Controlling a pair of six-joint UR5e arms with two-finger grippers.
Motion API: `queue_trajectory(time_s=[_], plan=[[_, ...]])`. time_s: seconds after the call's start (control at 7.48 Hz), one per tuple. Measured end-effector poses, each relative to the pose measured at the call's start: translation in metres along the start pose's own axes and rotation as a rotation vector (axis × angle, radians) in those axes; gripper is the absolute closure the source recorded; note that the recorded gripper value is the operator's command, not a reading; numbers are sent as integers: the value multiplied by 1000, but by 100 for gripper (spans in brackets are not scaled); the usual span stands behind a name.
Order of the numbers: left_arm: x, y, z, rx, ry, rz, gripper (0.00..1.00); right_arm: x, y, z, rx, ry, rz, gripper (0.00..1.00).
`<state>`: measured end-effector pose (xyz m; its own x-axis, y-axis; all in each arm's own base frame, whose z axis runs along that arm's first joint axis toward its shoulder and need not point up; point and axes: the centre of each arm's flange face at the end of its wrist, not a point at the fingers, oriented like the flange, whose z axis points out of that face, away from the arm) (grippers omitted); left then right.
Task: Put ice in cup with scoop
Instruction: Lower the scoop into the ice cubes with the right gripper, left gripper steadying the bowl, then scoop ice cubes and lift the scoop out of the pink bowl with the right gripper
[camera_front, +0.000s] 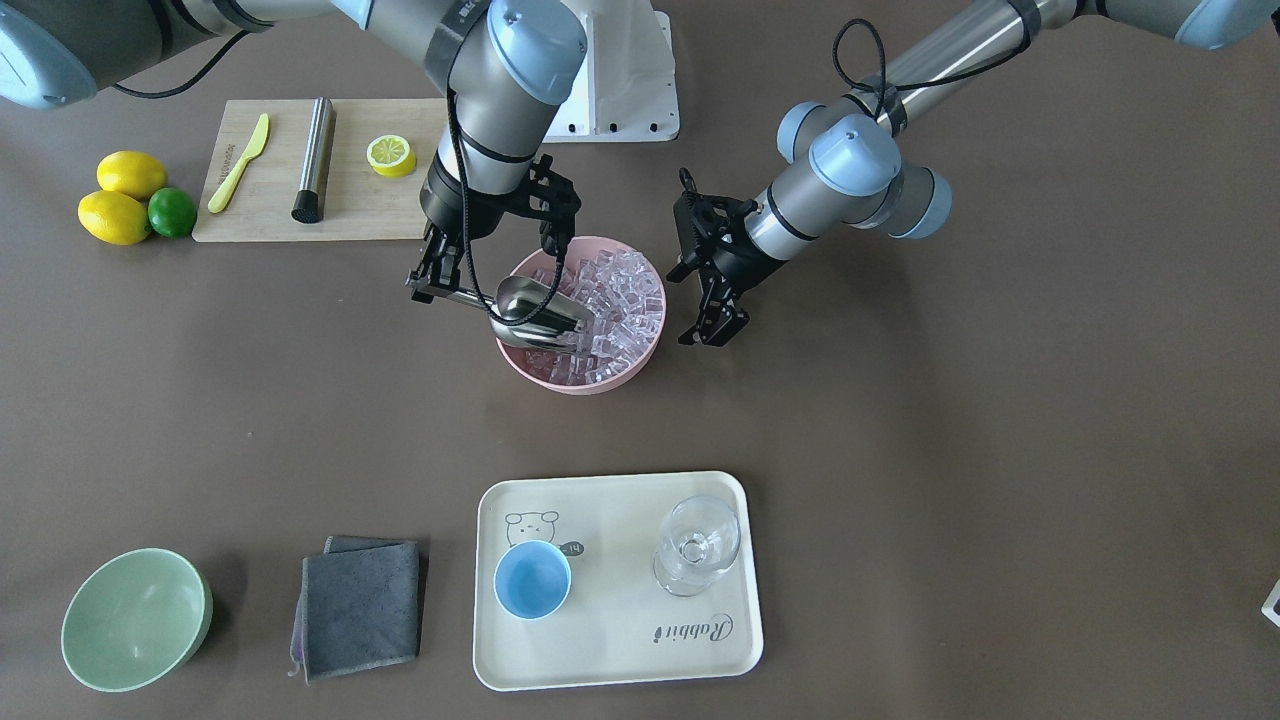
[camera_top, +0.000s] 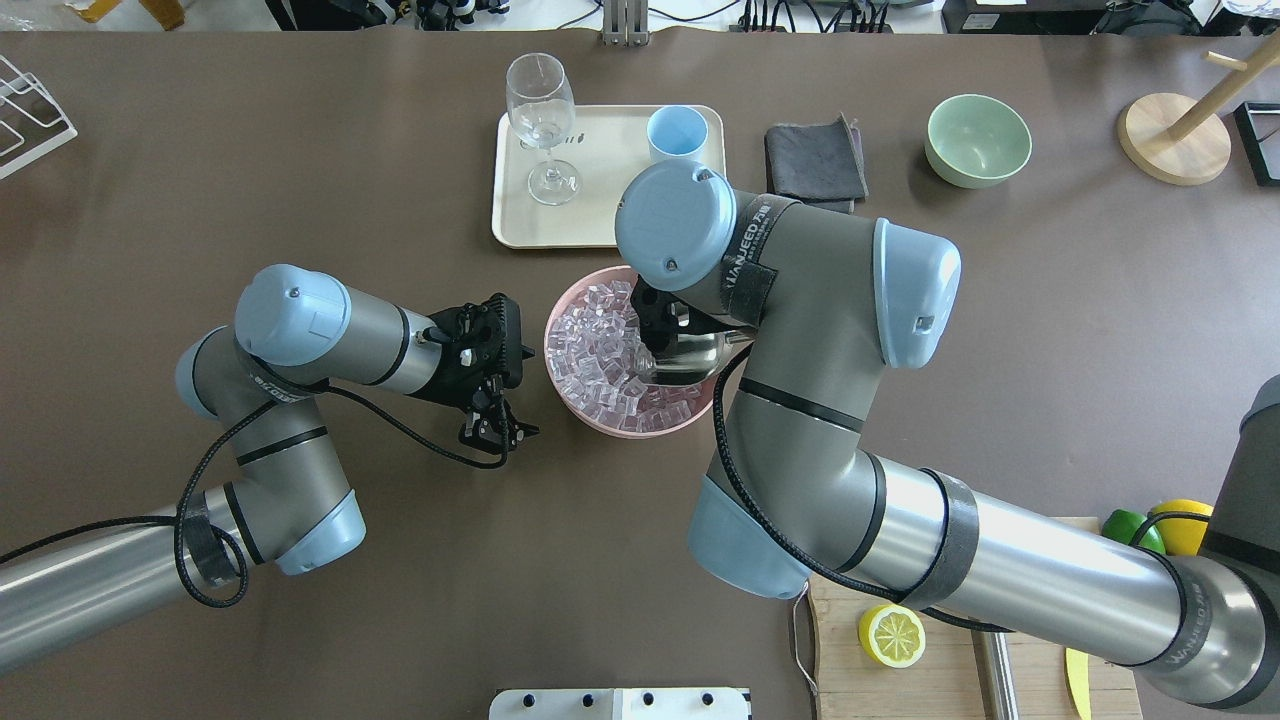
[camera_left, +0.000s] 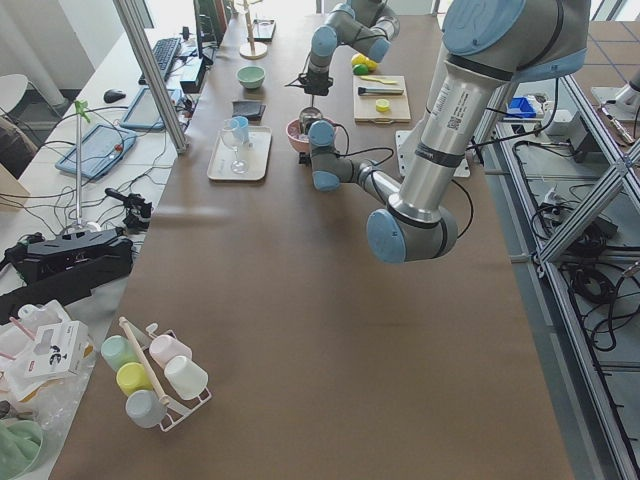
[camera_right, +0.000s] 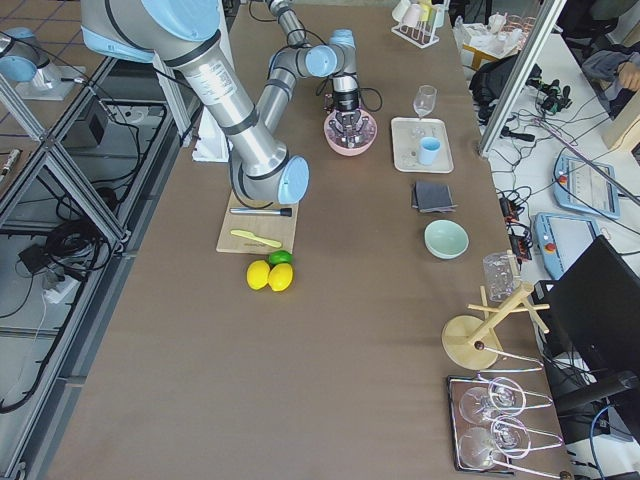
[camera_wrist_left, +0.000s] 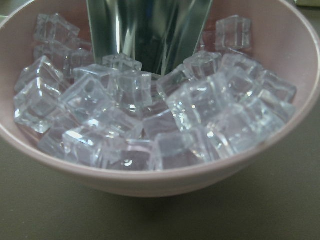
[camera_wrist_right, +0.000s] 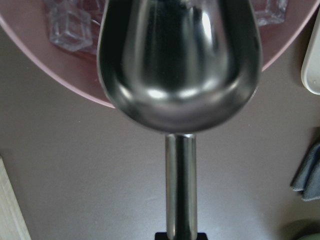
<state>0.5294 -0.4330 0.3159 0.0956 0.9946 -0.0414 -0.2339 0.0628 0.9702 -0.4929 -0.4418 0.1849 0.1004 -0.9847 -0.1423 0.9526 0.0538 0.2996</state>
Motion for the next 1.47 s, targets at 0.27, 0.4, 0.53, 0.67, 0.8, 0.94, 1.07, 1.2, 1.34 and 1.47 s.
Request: queue_trajectory(time_s=[0.27,0.4,0.53,0.67,0.8,0.94,1.07,1.2,1.34,1.47], plan=[[1,0,0,0,1,0,1,-3,2,14,51,3,-8,100],[1,1,0,-1,1,1,1,-6,5,23,79,4,-20,100],[1,1,-1,0,0,1,1,-8,8,32,103,2,-36,100],[1,1,-1,0,0,2,1,-8,9,36,118,-4,-48,100],[1,1,-1,0,0,2,1,-2,14,38,136,-10,-54,100],[1,1,-1,1,0,2,1,8,23,41,160,-26,-56,100],[1,2,-1,0,0,2,1,16,31,44,177,-42,-54,100],[1,1,-1,1,0,3,1,23,39,45,194,-61,-52,100],[1,1,-1,1,0,3,1,27,44,46,204,-75,-49,100],[1,1,-1,1,1,4,1,29,47,51,213,-78,-47,100]])
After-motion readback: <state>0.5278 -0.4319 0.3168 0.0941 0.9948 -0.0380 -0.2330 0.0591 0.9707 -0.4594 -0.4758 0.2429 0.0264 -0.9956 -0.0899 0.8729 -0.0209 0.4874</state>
